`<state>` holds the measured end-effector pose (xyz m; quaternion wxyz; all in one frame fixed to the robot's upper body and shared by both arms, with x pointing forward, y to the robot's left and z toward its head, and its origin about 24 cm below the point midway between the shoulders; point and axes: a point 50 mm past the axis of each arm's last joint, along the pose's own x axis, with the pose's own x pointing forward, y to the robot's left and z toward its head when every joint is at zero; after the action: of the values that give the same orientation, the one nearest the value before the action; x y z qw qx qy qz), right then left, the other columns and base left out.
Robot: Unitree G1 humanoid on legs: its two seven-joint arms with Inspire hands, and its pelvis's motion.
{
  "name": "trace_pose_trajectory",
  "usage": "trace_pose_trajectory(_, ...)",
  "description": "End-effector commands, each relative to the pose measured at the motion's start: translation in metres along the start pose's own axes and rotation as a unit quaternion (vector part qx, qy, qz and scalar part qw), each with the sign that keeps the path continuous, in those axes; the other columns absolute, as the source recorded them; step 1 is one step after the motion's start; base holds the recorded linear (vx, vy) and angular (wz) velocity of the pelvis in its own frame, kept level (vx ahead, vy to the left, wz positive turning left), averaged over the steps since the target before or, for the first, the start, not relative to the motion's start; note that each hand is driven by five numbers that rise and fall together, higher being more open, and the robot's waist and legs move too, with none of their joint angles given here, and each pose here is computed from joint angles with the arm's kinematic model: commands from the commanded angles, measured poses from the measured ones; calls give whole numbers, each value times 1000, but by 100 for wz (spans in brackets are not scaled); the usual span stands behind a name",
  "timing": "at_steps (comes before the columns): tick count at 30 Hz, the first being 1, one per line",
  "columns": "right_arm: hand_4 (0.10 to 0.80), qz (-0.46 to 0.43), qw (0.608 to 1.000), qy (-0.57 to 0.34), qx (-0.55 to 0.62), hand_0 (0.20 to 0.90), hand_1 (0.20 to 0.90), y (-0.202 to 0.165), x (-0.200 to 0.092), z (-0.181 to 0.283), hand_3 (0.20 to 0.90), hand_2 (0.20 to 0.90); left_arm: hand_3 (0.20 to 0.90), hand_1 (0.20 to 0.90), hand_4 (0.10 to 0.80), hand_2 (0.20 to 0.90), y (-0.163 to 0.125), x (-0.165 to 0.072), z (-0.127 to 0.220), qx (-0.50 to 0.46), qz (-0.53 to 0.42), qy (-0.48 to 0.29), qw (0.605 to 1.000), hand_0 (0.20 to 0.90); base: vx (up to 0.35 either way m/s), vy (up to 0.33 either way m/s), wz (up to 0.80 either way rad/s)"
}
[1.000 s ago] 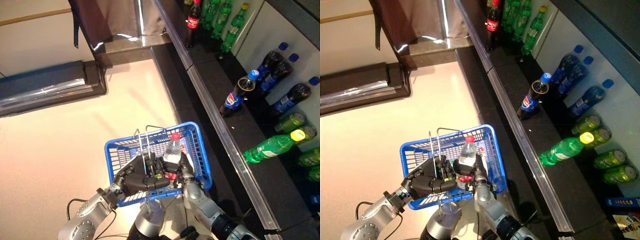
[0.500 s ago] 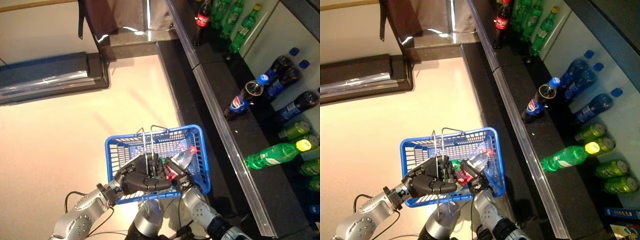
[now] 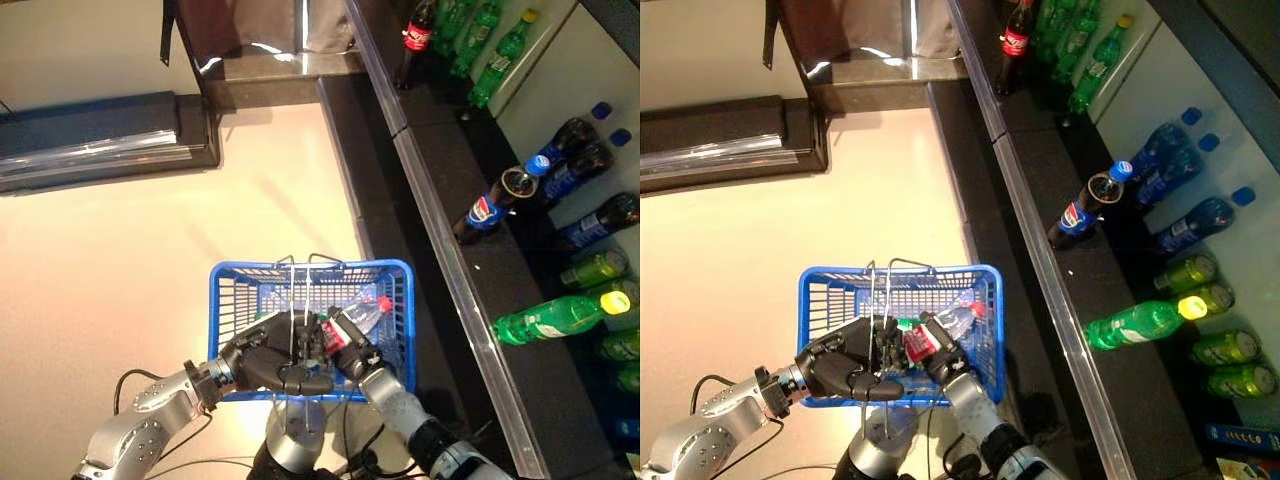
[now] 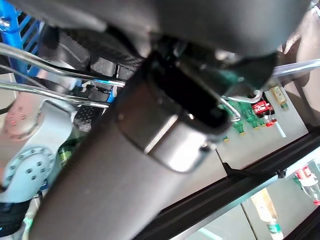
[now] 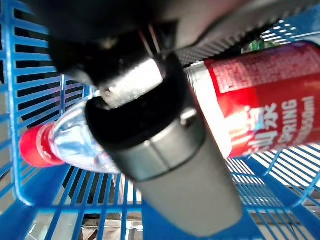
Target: Pick up the drink and place into the basket.
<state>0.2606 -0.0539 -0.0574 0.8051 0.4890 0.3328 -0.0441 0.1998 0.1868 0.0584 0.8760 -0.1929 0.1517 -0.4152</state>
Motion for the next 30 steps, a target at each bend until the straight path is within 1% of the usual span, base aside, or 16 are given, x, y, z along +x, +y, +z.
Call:
trace_pose_trajectory(1,800,137,990,0,-15,900,900,75,3,-1,900,900,200,300,100,300,-106,17,87,113,-360,-217,900,300,19,-6,3)
trace_pose_trajectory(5,800,123,992,-2,-19,900,900,72,5,0,900,900,200,300,100,300,-104,19,87,113,-344,-213,908,300,23,-6,9)
trace_pose_trajectory(7,800,119,993,-5,-21,900,900,73,5,-2,900,900,200,300,100,300,-98,23,84,109,-321,-205,918,300,43,-11,3)
trace_pose_trajectory(13,800,115,993,-14,-17,900,900,69,5,-3,900,900,200,300,100,300,-93,24,80,100,-311,-199,924,300,-9,19,0)
trace_pose_trajectory(21,800,137,990,-33,-11,900,900,65,-3,-2,900,900,200,300,100,300,-85,24,73,78,-283,-194,936,300,14,5,4)
trace_pose_trajectory(25,800,174,983,-45,-24,900,900,67,-16,-7,900,900,200,300,100,300,-73,24,65,60,-237,-197,949,300,19,5,-4)
trace_pose_trajectory(28,800,194,979,-51,-35,900,900,60,-28,-8,900,900,200,300,100,300,-63,21,58,51,-195,-205,958,300,4,4,-1)
trace_pose_trajectory(29,800,194,979,-51,-35,900,900,60,-28,-8,900,900,200,300,100,300,-63,21,57,51,-195,-205,958,300,5,15,-5)
trace_pose_trajectory(30,800,203,977,-46,-40,900,900,54,-35,-11,900,900,200,300,100,300,-57,19,52,45,-168,-208,962,300,2,8,-6)
